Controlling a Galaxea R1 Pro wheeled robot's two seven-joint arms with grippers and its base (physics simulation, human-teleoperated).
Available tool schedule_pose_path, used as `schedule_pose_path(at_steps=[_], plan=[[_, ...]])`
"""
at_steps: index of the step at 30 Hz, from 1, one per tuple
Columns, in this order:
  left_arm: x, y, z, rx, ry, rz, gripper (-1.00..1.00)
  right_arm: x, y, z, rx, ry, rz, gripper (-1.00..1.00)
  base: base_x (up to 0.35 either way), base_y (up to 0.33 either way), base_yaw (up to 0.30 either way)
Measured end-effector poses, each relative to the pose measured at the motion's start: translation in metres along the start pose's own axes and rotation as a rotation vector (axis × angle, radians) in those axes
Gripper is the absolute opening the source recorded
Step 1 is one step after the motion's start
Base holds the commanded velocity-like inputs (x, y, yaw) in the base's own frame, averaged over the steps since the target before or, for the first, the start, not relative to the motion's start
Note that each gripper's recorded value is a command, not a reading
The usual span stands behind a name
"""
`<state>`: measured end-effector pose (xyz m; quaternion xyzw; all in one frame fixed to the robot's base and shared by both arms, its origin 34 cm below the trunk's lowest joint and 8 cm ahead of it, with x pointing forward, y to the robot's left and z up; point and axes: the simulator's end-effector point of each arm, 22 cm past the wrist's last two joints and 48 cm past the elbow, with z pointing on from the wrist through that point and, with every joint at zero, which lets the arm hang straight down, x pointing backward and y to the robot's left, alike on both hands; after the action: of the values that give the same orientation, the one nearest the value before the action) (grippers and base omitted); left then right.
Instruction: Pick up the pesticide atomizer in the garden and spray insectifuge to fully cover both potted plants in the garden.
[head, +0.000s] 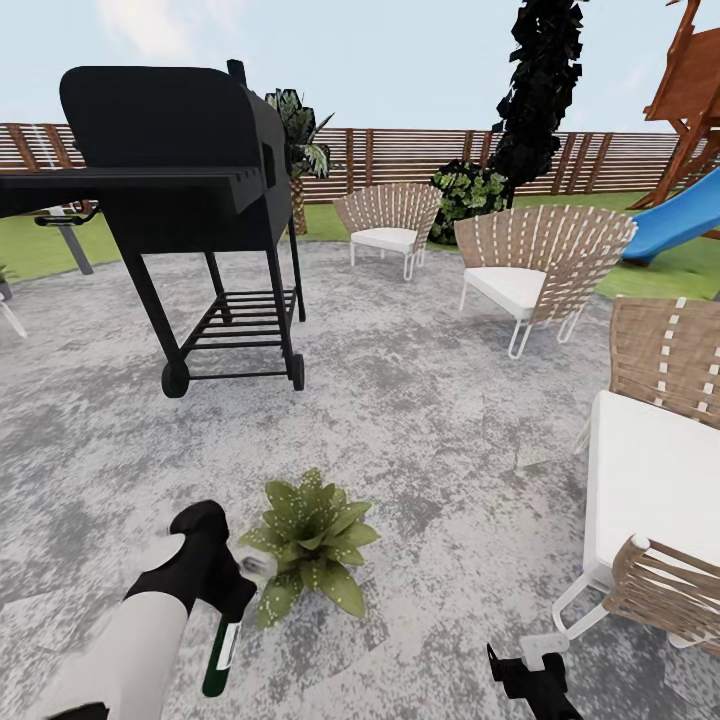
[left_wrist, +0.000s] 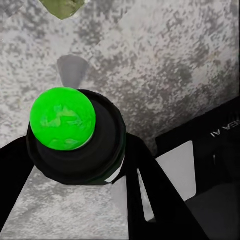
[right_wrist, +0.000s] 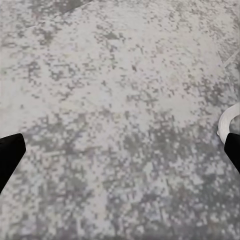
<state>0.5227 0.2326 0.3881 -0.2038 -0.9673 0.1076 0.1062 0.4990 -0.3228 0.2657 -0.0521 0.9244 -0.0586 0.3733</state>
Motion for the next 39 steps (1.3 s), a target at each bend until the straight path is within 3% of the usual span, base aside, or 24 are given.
schedule_pose_path(at_steps=[9, 14, 20, 27, 33, 39], plan=[[0.002, 0.003, 0.000, -0.011, 0.003, 0.011, -1.00, 0.000, 0.001, 0.000, -0.002, 0.001, -0.002, 1.00, 0.000, 0.000, -0.034], [0.013, 0.001, 0.015, -0.021, 0.017, 0.091, -1.00, -0.001, 0.001, 0.000, -0.004, -0.002, -0.003, 1.00, 0.000, 0.000, -0.225], [0.025, -0.005, 0.033, -0.021, 0.059, 0.109, -1.00, -0.002, 0.002, -0.001, -0.007, -0.004, -0.008, 1.00, 0.000, 0.000, -0.056], [0.003, -0.032, 0.041, -0.061, 0.033, 0.149, -1.00, -0.002, 0.003, -0.001, -0.008, -0.004, -0.007, 1.00, 0.000, 0.000, -0.001], [0.004, -0.030, 0.042, -0.071, 0.034, 0.149, -1.00, -0.002, 0.003, -0.001, -0.008, -0.004, -0.008, 1.00, 0.000, 0.000, 0.000], [0.034, -0.030, 0.070, -0.082, 0.083, 0.150, -1.00, -0.002, 0.003, -0.001, -0.008, -0.004, -0.008, 1.00, 0.000, 0.000, 0.000]])
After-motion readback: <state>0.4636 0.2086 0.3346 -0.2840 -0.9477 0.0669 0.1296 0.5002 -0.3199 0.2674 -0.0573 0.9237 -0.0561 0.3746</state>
